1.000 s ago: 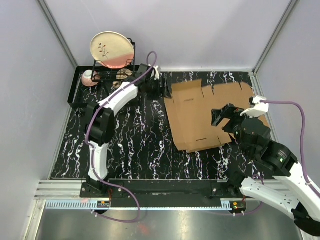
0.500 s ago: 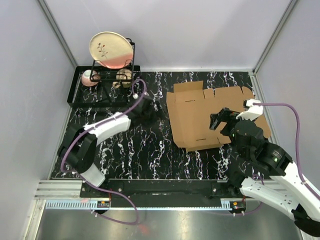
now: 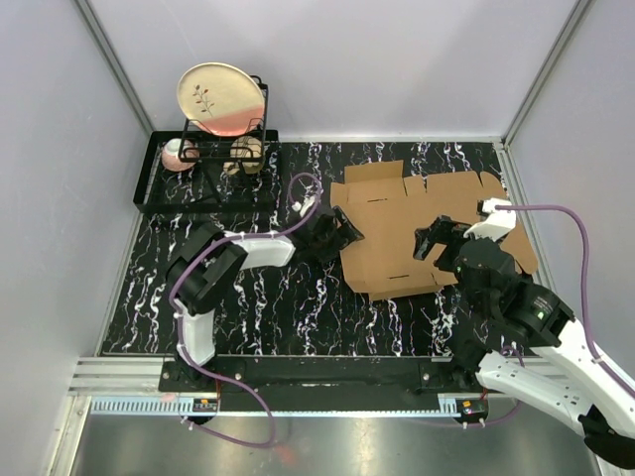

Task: Fold the paper box

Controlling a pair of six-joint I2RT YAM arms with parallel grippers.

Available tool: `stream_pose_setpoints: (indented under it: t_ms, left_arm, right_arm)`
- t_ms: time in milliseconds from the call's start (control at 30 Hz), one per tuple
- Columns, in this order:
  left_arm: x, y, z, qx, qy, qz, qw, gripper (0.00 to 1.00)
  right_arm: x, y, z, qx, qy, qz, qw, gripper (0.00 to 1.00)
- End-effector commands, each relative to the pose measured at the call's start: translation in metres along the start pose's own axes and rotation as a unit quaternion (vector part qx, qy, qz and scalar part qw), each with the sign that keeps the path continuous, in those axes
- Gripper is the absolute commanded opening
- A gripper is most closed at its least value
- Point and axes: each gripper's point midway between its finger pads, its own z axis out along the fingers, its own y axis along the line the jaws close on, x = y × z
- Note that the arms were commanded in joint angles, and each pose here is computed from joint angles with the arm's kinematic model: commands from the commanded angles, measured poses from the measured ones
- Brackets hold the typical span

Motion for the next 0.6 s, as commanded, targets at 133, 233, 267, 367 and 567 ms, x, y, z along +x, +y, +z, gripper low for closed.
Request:
stream_pose_setpoints:
  t_ms: [133,233,267,367,567]
  left_arm:
    - [0.026,0.002,0.021,-0.008,0.038,0.044,0.998,0.53]
    - [0.022,-0.008,0.009,-0.01,0.046,0.085,0.995,0.18]
    - [0.018,-0.01,0.004,-0.013,0.045,0.114,0.992,0.11]
    - [-0.005,-0.034,-0.023,-0.014,0.035,0.174,0.984,0.0]
    - [-0.062,-0.115,-0.108,0.028,-0.01,0.293,0.956,0.0]
  right_arm:
    - [-0.015,-0.009,-0.004,0.015,-0.033,0.018,0.999,1.0]
    - [-0.022,-0.009,-0.009,0.011,-0.038,0.02,0.999,1.0]
    - [-0.024,-0.01,-0.01,0.012,-0.04,0.02,0.999,1.0]
    - [-0.034,-0.011,-0.017,0.007,-0.046,0.021,0.999,1.0]
    - [-0.054,-0.016,-0.031,0.001,-0.068,0.025,0.997,1.0]
